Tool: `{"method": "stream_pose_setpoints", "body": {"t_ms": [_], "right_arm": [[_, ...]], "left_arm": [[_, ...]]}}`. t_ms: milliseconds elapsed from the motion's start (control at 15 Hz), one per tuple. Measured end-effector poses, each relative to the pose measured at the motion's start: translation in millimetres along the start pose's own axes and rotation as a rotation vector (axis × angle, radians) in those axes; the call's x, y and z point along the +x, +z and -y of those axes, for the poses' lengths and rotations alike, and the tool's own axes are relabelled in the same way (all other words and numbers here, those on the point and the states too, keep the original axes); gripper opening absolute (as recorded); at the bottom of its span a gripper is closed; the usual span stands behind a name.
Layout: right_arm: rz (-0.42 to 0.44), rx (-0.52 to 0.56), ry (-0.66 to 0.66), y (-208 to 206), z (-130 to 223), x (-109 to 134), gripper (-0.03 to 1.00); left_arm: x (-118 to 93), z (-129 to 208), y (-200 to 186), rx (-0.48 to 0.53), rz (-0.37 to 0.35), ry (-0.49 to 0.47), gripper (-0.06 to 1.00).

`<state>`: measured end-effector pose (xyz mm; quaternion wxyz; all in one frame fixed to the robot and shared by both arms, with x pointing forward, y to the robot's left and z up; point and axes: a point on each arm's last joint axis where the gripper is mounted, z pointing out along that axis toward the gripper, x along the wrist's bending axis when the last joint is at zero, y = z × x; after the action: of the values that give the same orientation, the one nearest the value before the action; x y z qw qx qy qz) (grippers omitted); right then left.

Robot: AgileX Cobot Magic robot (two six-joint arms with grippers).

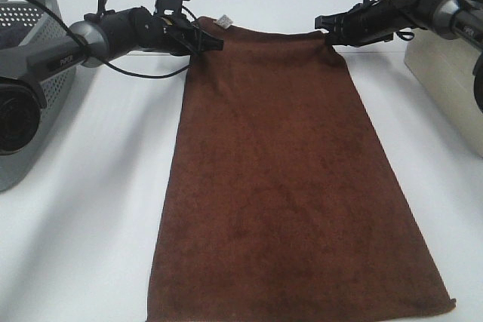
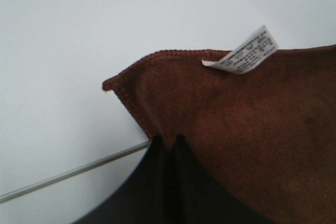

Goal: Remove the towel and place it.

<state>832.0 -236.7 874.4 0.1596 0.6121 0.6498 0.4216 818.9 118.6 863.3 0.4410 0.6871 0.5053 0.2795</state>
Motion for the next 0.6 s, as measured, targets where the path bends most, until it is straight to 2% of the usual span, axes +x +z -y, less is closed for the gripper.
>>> {"method": "stream_pose_setpoints", "body": {"t_ms": [267,467,533,600], "right_arm": [[0.005,0.003,0.005,5,5,-3,0.2],[0.018,-0.011,-0.008,5,5,-4,0.37],[0.021,-0.012,-0.013,5,5,-4,0.42],[0.024,-0.014,-0.015,5,4,-5,0.47]], "left_arm": [[1,5,3,-0.012,-0.01,0.009,0.0],[2,15,8,0.004,-0.012,0.011,0.0],[2,15,8,-0.007,-0.016,0.013,0.04],[3,14,8,-0.02,-0.02,0.015,0.13]]}}
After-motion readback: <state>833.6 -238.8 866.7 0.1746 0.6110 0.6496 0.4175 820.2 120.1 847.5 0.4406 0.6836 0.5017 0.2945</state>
